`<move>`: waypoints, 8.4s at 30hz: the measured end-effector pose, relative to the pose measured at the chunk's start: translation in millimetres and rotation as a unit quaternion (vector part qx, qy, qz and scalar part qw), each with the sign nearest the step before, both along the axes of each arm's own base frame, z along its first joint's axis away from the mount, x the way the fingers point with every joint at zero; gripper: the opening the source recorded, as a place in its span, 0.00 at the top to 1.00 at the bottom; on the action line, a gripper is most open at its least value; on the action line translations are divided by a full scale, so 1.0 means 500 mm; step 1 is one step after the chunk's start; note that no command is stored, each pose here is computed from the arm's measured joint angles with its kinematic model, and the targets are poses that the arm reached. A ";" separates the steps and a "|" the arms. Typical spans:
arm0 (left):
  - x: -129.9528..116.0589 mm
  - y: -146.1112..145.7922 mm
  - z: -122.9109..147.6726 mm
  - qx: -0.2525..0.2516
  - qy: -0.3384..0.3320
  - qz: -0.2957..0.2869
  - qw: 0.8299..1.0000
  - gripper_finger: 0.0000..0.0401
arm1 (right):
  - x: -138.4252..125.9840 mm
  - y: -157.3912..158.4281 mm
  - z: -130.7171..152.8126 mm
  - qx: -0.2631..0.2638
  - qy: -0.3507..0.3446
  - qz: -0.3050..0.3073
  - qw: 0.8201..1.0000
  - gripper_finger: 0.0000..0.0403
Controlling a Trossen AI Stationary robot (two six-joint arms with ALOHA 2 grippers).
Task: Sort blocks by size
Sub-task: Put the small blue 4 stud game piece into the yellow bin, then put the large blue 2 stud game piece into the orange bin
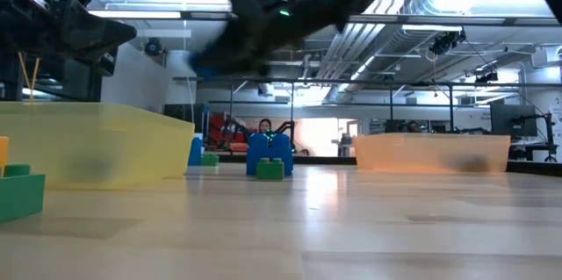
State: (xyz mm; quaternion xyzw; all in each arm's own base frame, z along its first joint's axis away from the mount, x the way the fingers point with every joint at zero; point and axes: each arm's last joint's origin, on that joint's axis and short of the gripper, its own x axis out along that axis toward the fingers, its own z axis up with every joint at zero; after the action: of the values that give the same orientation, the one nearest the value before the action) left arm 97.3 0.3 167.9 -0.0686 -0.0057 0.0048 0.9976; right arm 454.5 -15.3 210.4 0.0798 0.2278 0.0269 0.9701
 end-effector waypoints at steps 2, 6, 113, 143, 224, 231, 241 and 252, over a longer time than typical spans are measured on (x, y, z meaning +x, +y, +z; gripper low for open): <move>0.000 0.000 0.000 0.000 0.000 0.000 1.000 1.00 | 0.038 0.025 -0.013 0.015 -0.023 0.011 1.000 0.66; 0.000 0.000 0.000 0.000 0.000 0.000 1.000 1.00 | 0.100 0.062 -0.049 0.018 -0.005 0.031 0.999 0.66; 0.002 0.000 -0.002 0.000 0.007 0.000 1.000 1.00 | -0.554 -0.282 0.072 0.065 0.270 -0.422 0.863 0.17; 0.002 0.000 -0.002 0.000 0.007 0.000 1.000 1.00 | -0.279 -0.133 0.101 0.099 -0.035 -0.168 0.980 0.20; 0.002 0.000 -0.002 0.000 0.007 0.000 1.000 1.00 | -0.092 -0.384 0.195 -0.070 0.370 -0.234 0.896 0.73; 0.002 0.000 -0.002 0.000 0.007 0.000 1.000 1.00 | -0.198 -0.323 0.165 -0.050 0.403 -0.306 0.861 0.73; 0.002 0.000 -0.002 0.000 0.007 0.000 1.000 1.00 | -0.436 -0.231 0.095 0.046 0.318 -0.513 0.796 0.73; 0.002 0.000 -0.002 0.000 0.007 0.000 1.000 1.00 | -0.476 -0.237 -0.006 0.097 0.250 -0.558 0.785 0.73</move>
State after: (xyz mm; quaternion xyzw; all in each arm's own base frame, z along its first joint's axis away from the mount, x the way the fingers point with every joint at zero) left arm 98.1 0.3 166.8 -0.0687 0.0008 0.0056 0.9976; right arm 216.7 -133.6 207.4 0.2905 0.3743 -0.5179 0.7123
